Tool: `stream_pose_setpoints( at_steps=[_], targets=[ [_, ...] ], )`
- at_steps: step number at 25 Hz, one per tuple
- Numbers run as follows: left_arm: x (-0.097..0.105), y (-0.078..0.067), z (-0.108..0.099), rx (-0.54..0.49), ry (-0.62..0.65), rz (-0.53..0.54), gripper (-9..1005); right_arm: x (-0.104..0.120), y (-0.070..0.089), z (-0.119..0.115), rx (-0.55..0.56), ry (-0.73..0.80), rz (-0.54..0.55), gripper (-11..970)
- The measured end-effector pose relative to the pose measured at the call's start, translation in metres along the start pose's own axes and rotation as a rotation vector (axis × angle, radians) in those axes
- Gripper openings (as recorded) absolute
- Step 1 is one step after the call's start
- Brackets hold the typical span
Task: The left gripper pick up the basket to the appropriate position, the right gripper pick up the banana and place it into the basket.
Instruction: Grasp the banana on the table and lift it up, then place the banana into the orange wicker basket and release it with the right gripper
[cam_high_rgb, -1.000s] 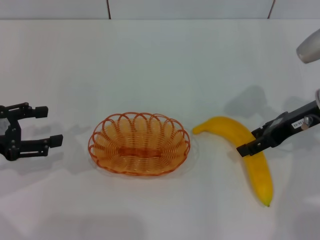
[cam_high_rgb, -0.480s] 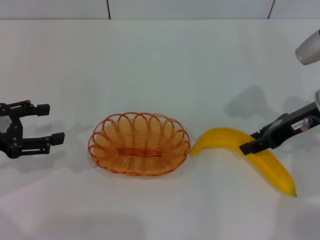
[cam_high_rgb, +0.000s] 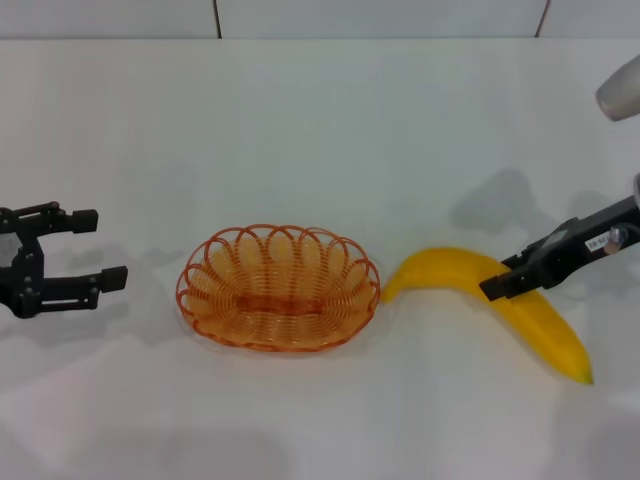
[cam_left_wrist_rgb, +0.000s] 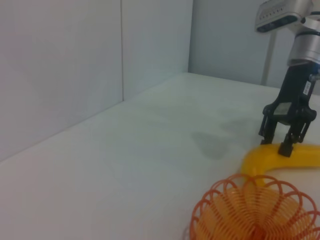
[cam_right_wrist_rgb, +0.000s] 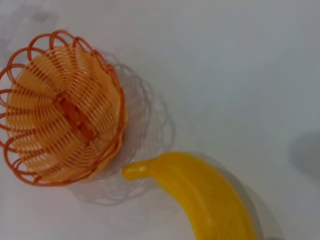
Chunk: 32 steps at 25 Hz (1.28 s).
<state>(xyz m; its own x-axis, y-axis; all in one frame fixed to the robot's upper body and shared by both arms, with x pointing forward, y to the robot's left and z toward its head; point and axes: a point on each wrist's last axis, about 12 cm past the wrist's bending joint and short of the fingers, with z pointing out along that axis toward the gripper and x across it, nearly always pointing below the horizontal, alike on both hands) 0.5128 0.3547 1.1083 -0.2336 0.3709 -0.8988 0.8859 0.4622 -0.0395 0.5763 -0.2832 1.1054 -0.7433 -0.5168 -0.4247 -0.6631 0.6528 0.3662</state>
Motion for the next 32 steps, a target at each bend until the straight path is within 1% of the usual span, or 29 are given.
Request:
stream_pose_setpoints(
  at_steps=[7,9,10,11,14,18,24,29,32],
  targets=[
    [0.001,-0.001,-0.001,-0.001,0.002,-0.003,848,-0.007,-0.005,-0.015,0.061,-0.028,-0.016,508],
    [0.001,-0.001,-0.001,-0.001,0.002,-0.003,848,-0.009,-0.007,-0.023,0.088,-0.048,-0.019,508],
    [0.001,-0.001,-0.001,-0.001,0.002,-0.003,848,-0.010,-0.009,-0.033,0.113,-0.070,-0.022,508],
    [0.001,-0.001,-0.001,-0.001,0.002,-0.003,848,-0.010,-0.009,-0.033,0.113,-0.070,-0.022,508],
    [0.002,-0.001,-0.002,-0.002,0.003,-0.004,848,-0.014,-0.008,-0.046,0.125,-0.101,-0.033,508],
    [0.002,-0.001,-0.002,-0.003,0.004,-0.004,849,-0.023,0.006,-0.058,0.088,-0.117,-0.105,507],
    [0.001,0.000,-0.002,-0.001,0.002,-0.001,849,-0.044,0.028,-0.061,-0.017,-0.170,-0.229,507],
    [0.000,0.000,0.000,0.006,0.004,0.001,849,-0.059,0.052,-0.055,-0.165,-0.243,-0.336,507],
    [0.001,-0.002,0.002,0.014,0.012,0.000,849,-0.065,0.063,-0.046,-0.234,-0.257,-0.374,507]
  ],
)
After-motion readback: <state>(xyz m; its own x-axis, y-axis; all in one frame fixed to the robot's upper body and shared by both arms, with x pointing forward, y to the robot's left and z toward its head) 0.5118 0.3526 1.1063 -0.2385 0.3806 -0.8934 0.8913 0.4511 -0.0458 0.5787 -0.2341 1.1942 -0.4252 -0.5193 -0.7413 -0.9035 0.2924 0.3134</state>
